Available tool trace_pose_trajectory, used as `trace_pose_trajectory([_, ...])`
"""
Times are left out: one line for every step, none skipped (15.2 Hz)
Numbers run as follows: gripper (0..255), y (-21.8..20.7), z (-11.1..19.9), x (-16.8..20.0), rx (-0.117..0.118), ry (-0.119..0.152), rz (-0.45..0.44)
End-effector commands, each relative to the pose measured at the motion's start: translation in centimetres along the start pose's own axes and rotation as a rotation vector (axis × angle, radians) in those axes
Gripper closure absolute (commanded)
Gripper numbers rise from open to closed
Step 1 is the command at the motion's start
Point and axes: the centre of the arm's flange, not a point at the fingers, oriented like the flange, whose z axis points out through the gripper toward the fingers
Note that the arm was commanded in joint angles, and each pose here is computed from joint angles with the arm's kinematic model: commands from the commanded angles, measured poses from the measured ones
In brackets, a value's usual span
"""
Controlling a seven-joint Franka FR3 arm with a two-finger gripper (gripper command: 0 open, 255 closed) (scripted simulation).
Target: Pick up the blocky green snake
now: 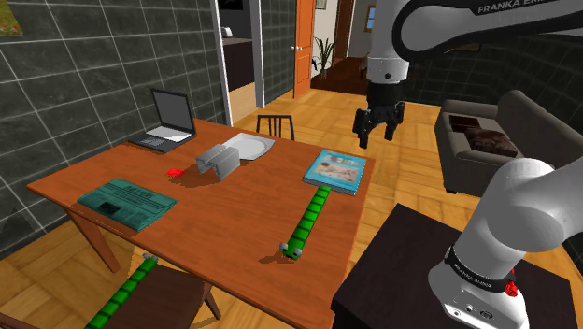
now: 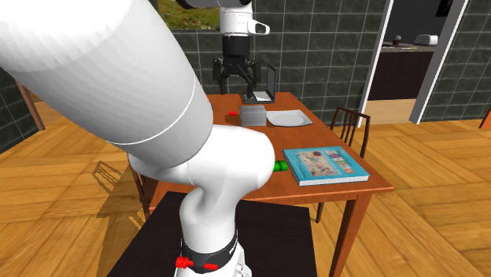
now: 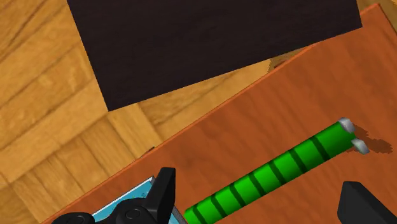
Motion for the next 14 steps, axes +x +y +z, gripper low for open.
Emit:
trace_pose_trajectory([0,-1.1,2.2,0.7,0.003,0.005,0.065])
trace_pose_trajectory([0,-1.5,3.3,1.2,0.004,0.006,0.096])
trace_pose_trajectory([0,-2.0,4.4,1.7,0.005,0.008,0.127])
trace_pose_trajectory([0,-2.5,5.5,2.2,0.006,0.009,0.158])
trace_pose_trajectory([0,-2.9,6.6,2.8,0.007,0.011,0.188])
trace_pose_trajectory([0,-3.3,7.7,3.3,0.008,0.012,0.219])
trace_pose_trajectory([0,-3.7,8.9,3.9,0.009,0.013,0.250])
trace_pose_trajectory([0,-4.1,10.0,4.5,0.010,0.015,0.281])
trace_pose_trajectory([0,-4.5,11.1,5.1,0.011,0.016,0.312])
trace_pose_trajectory([0,-4.9,12.2,5.7,0.012,0.018,0.343])
trace_pose_trajectory([0,-5.2,13.2,6.3,0.013,0.019,0.374])
trace_pose_trajectory([0,-5.5,14.3,7.0,0.015,0.020,0.404])
trace_pose_trajectory([0,-5.8,15.4,7.6,0.016,0.022,0.435])
trace_pose_trajectory([0,-6.1,16.5,8.3,0.017,0.023,0.466])
